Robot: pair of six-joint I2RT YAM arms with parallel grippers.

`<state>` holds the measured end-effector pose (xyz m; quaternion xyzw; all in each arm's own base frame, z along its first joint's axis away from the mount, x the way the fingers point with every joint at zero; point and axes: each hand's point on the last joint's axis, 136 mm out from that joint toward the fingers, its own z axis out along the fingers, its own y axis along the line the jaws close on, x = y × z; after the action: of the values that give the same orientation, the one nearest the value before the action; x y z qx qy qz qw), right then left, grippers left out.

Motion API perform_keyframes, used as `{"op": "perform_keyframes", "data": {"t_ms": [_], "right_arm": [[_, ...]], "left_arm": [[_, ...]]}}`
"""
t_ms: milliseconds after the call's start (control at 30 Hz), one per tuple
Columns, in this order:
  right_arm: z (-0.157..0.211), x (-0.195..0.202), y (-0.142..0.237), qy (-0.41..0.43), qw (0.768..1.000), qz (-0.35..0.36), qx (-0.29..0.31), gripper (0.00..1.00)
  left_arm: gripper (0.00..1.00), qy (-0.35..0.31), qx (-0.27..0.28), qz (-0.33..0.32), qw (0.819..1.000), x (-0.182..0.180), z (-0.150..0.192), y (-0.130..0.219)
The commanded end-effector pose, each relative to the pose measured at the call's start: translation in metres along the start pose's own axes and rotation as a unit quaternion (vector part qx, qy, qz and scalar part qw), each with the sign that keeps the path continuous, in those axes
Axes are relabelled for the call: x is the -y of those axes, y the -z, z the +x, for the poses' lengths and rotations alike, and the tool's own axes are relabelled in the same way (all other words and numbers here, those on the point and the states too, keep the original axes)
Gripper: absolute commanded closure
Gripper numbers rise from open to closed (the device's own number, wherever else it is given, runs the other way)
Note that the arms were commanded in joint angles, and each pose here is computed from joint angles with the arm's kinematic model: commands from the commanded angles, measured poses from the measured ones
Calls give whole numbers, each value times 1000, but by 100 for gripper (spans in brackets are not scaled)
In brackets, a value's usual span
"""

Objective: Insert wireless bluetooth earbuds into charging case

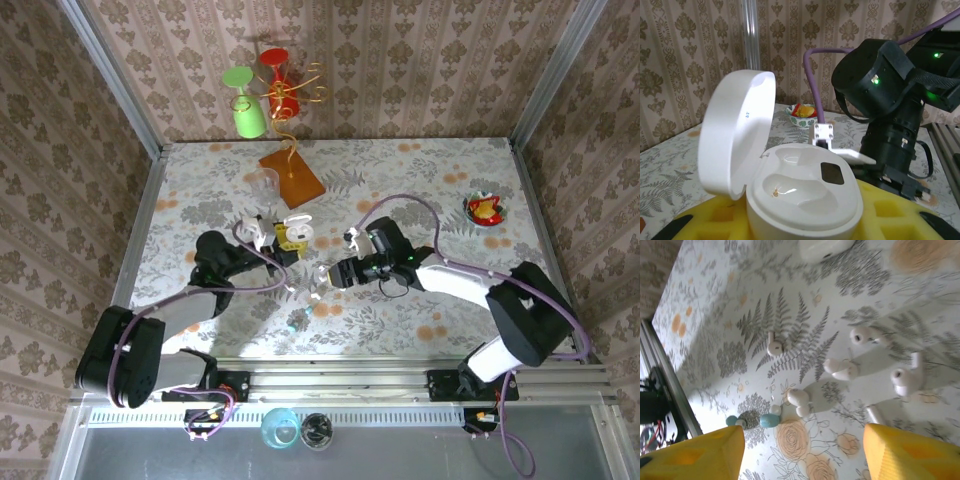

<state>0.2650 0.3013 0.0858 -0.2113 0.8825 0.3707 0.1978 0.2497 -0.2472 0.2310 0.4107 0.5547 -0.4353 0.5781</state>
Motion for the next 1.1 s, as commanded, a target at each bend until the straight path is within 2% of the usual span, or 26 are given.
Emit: {"op": "perform_keyframes", "data": {"t_ms": [0, 167, 400, 967, 1067], "right_arm": [[1, -21, -15, 20, 999, -35, -26, 38], [14, -26, -40, 42, 994, -37, -92, 38], [19, -27, -61, 46, 988, -49, -138, 38], [26, -1, -80, 76, 979, 2, -187, 39], [29, -8, -77, 76, 977, -14, -198, 42]], "left_arm": [[70, -19, 6, -7, 1000, -5, -10, 1], [70, -26, 13, -10, 1000, -6, -18, 2], [70, -32, 24, -2, 999, -5, -28, 3], [71, -39, 24, -22, 999, -7, -33, 11], [71, -38, 21, -22, 999, -7, -32, 11]]}}
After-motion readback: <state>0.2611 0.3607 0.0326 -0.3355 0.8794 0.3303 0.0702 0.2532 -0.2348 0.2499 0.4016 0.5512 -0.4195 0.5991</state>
